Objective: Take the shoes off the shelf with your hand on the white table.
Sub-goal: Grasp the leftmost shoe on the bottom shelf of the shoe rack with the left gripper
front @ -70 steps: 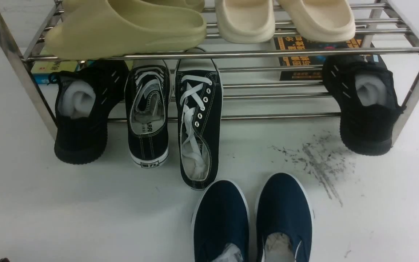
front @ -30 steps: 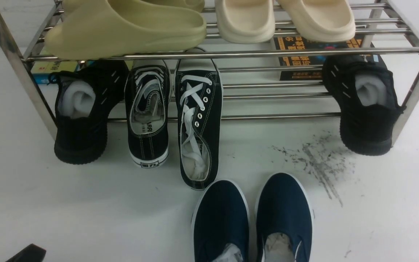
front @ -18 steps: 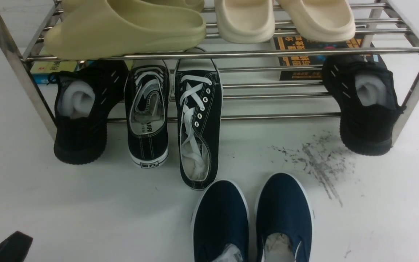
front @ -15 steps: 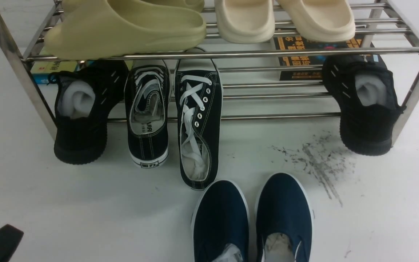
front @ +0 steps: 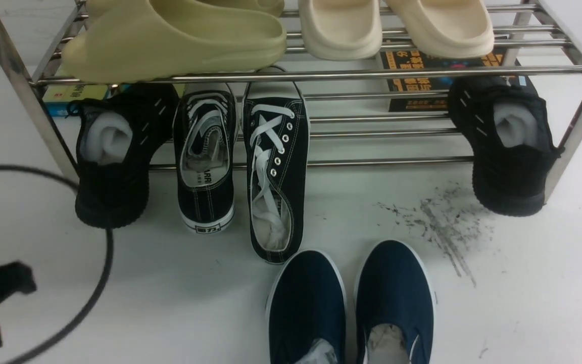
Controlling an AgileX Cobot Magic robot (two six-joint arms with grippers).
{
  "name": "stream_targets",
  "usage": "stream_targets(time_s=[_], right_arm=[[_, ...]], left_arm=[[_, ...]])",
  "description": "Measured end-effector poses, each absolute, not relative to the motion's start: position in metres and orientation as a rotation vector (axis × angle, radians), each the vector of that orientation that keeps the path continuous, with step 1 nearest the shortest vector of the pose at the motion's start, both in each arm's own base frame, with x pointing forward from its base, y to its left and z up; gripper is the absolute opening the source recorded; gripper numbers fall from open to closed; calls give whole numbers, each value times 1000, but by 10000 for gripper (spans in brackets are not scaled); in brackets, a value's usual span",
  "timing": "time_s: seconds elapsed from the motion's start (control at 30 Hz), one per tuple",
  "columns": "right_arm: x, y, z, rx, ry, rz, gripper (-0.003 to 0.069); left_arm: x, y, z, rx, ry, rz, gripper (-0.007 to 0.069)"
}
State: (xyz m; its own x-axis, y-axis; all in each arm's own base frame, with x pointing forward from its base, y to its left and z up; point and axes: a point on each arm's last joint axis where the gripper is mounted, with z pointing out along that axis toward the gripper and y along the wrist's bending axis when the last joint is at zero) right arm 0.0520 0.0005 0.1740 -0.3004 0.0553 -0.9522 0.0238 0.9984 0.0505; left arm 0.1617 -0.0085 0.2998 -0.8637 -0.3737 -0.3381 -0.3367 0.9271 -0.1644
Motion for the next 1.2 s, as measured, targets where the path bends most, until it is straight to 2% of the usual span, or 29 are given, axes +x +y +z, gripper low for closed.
stream_targets(time_s=[0.2,0.37,0.53,0.73,0.83,0.87,0.97,1.2], right_arm=[[52,1,174,57,1876,31,237],[52,1,174,57,1876,31,237],[52,1,174,57,1876,31,237],[52,1,174,57,1876,31,237],[52,1,174,57,1876,31,237],[52,1,174,57,1876,31,237],[52,1,174,57,1876,31,237],[52,1,174,57,1876,31,237]], left_arm=[[199,-30,306,-402,2729,-323,2],[223,-78,302,-225,2730,-422,18],[253,-111,296,-194,2648,-401,64],[282,-120,294,-267,2530,-381,146],[295,-120,288,-303,2473,-356,216],[300,-121,285,-321,2448,-353,261],[306,-122,280,-347,2426,-345,317],[313,-122,275,-311,2399,-304,340]])
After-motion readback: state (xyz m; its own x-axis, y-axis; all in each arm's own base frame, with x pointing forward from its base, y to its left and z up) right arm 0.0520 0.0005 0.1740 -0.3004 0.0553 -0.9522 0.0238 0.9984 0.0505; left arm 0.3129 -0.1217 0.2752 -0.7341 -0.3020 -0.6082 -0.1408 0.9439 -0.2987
